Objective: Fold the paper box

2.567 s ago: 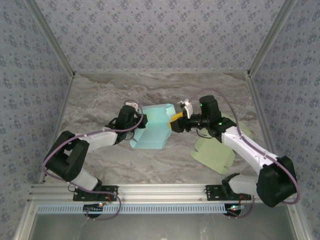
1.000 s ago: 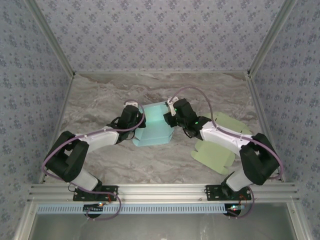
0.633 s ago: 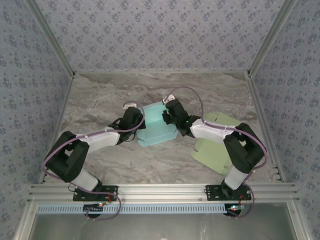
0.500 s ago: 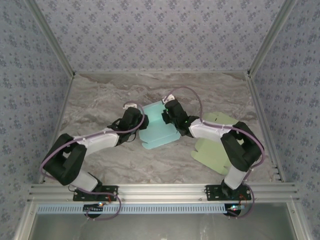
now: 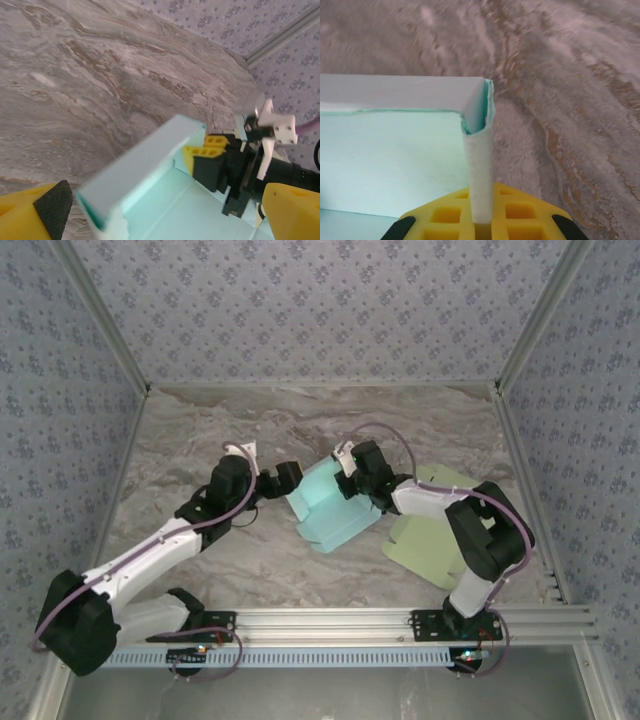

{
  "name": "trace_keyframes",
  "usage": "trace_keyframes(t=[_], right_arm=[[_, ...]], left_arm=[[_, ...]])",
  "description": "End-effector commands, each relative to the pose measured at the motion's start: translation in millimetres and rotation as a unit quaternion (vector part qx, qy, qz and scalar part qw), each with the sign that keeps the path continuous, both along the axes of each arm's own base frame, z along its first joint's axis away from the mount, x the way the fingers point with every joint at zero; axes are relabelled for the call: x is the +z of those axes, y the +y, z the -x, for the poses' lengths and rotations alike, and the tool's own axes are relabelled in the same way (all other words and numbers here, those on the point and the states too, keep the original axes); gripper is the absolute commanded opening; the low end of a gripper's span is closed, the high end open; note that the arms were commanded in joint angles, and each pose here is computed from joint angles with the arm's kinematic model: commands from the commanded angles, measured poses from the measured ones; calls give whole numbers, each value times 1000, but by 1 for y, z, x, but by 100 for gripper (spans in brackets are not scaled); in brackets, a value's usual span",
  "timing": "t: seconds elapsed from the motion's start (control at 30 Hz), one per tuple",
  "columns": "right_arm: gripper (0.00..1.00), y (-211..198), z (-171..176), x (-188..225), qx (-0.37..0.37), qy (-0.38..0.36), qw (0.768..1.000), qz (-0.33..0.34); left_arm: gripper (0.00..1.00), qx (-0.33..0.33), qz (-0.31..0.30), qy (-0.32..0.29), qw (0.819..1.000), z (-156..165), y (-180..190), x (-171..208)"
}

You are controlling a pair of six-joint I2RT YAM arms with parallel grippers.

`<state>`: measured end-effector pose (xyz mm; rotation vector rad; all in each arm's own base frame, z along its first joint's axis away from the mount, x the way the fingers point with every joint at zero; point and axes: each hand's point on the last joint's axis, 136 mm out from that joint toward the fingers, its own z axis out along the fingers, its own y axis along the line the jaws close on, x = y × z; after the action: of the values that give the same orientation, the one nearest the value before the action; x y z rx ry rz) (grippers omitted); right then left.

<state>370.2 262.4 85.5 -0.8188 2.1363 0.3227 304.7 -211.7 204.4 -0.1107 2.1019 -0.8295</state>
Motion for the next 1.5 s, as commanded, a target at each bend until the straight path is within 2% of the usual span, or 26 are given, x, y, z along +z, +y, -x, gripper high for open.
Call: trace_keyframes(t=[0.0,0.13,0.23,0.37,0.47,0.8,0.97,1.13,1.33,1.47], right_arm=[[10,18,33,15,140,0,990,9],[11,27,53,17,223,3,974,28],[14,37,62,21,261,1,965,29],[14,55,71,14,292,-25,955,40],[13,67,72,6,282,-33,958,33],[17,75,67,-13,213,-69,975,4],[20,75,56,-20,172,-99,980,4],[24,78,44,-20,138,-132,981,21],[25,66,24,-14,63,-183,980,39],[33,72,31,-7,83,-181,980,7]], left_arm=[[99,23,-28,14,999,-6,24,1],[98,-11,-29,48,998,-17,17,-21],[91,-68,-18,63,996,-20,-7,-36],[81,-103,-6,63,993,-25,-23,-42],[65,-117,-7,74,990,-25,-30,-52],[43,-182,4,120,976,-6,-53,-86],[39,-189,2,130,973,-3,-61,-94],[28,-200,17,138,970,-3,-69,-94],[21,-202,27,152,967,-2,-74,-96],[19,-196,12,159,968,-1,-73,-104]])
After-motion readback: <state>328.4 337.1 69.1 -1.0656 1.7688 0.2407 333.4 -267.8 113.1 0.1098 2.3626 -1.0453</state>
